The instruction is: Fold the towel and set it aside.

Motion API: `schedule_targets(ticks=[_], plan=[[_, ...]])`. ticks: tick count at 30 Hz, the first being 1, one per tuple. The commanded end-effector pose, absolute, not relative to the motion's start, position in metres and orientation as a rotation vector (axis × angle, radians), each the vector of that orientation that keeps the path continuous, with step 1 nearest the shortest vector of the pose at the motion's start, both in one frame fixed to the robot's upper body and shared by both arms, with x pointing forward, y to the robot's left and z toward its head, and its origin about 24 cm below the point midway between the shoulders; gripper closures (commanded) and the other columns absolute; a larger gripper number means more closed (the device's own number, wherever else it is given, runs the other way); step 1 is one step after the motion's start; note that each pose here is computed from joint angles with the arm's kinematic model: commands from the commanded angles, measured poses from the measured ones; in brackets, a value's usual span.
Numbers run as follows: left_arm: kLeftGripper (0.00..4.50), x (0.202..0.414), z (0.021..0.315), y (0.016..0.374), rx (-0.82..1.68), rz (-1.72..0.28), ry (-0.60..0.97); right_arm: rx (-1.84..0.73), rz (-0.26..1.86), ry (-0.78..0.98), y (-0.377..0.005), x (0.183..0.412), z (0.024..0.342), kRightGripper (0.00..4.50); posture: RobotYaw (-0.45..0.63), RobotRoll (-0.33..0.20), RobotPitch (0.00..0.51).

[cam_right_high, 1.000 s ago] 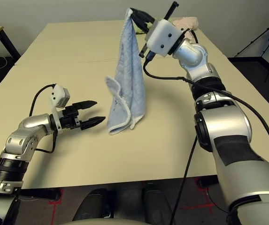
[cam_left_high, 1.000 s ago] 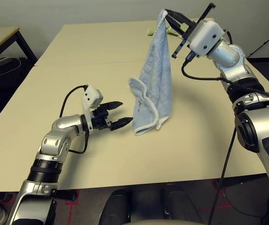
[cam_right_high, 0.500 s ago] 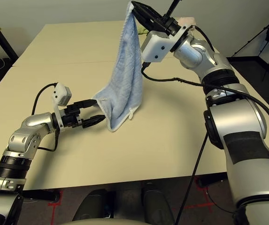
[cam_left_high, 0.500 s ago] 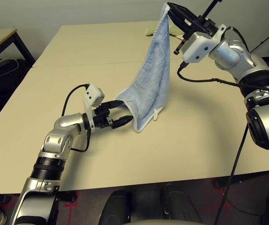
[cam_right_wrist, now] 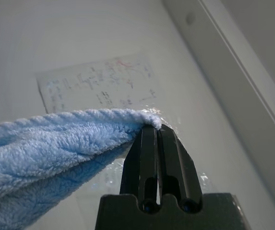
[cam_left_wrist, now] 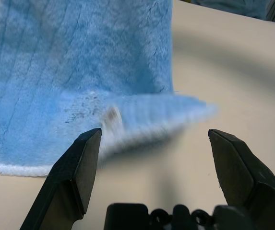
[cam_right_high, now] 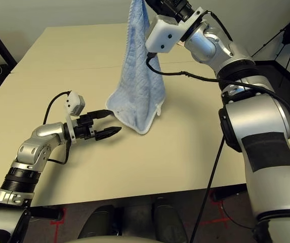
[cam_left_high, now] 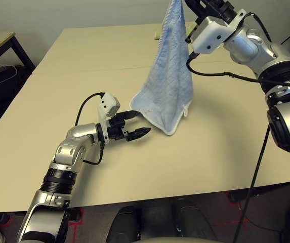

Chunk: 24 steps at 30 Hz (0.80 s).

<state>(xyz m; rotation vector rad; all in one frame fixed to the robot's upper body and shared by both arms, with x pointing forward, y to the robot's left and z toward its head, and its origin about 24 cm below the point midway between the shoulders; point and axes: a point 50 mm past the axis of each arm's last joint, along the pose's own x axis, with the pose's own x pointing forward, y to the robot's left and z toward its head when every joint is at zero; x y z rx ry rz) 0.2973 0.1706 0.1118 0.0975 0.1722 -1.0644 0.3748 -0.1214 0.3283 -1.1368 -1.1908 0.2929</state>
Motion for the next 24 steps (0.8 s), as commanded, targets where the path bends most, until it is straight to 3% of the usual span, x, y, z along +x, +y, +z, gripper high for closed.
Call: schedule_targets(ticks=[1,12,24], plan=[[0.00,0.300,0.113,0.175,0.114,-1.049,0.184,-1.139,0.231,-1.260,-0.122,0.369,0.354,4.46,0.04,0.000,0.010],[0.00,0.315,0.126,0.177,-0.012,-0.928,0.149,-0.945,0.176,-1.282,-0.128,0.363,0.373,4.46,0.04,0.000,0.010],[0.00,0.321,0.122,0.188,-0.013,-0.883,0.208,-1.055,0.254,-1.359,-0.127,0.355,0.371,4.46,0.03,0.000,0.013]])
